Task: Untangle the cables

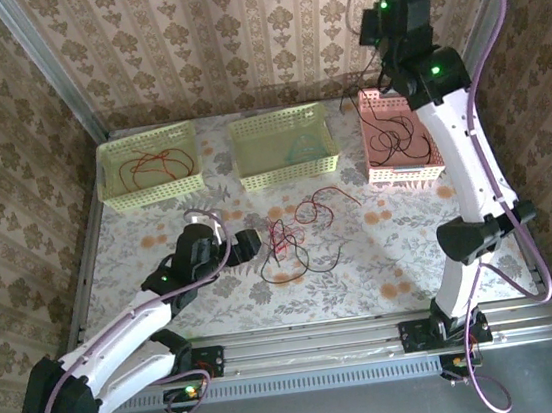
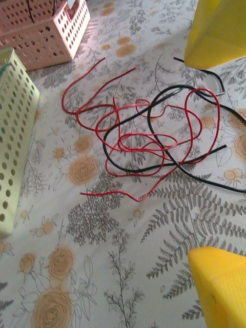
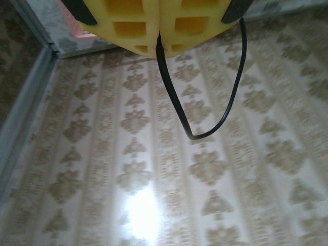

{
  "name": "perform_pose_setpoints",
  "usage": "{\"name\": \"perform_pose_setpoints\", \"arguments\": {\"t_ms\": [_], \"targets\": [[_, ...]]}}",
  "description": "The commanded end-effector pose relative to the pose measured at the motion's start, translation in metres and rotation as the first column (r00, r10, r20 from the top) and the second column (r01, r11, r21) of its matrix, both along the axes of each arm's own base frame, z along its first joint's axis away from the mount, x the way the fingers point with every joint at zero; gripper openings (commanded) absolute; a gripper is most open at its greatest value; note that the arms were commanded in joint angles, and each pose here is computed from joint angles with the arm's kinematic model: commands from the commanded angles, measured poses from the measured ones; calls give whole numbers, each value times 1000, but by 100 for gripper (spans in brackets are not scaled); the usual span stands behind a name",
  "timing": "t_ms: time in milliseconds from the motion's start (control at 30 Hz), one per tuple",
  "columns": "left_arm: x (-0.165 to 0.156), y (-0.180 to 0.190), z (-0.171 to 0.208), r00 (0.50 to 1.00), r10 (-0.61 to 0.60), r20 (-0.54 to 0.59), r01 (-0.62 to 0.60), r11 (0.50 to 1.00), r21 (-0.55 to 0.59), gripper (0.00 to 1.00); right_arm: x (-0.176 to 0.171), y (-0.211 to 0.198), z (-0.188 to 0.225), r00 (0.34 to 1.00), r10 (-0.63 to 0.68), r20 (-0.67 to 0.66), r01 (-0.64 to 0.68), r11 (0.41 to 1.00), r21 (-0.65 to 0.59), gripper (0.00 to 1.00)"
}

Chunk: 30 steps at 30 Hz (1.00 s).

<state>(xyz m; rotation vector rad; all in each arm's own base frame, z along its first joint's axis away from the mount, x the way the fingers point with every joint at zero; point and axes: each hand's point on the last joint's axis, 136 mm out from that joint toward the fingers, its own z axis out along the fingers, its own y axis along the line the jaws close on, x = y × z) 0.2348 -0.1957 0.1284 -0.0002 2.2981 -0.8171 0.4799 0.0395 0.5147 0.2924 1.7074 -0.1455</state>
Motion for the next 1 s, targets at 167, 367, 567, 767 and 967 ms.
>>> {"name": "perform_pose_setpoints", "arguments": {"t_ms": [167,367,567,767,967], "targets": [[4,2,-3,999,23,-21,-24,1000,-10,91,5,-45,-54,958,-256,-132,242,964,-111,0],[2,1,-7,999,12,-40,-13,1000,-10,91,-13,-65,-162,905,-367,-214,327,924,-200,0],[1,5,-5,999,12,-39,-12,1000,7,91,-25,-85,-217,876,-380,-296,343,924,-170,0],[5,3,-3,999,22,-41,-23,1000,-5,91,-26,-104,-213,860,-419,-290,386,907,-167,0],[5,2,-6,998,18,-53,-18,1000,-3,90,-27,-60,-183,944,-218,-246,224,975,-4,0]]}}
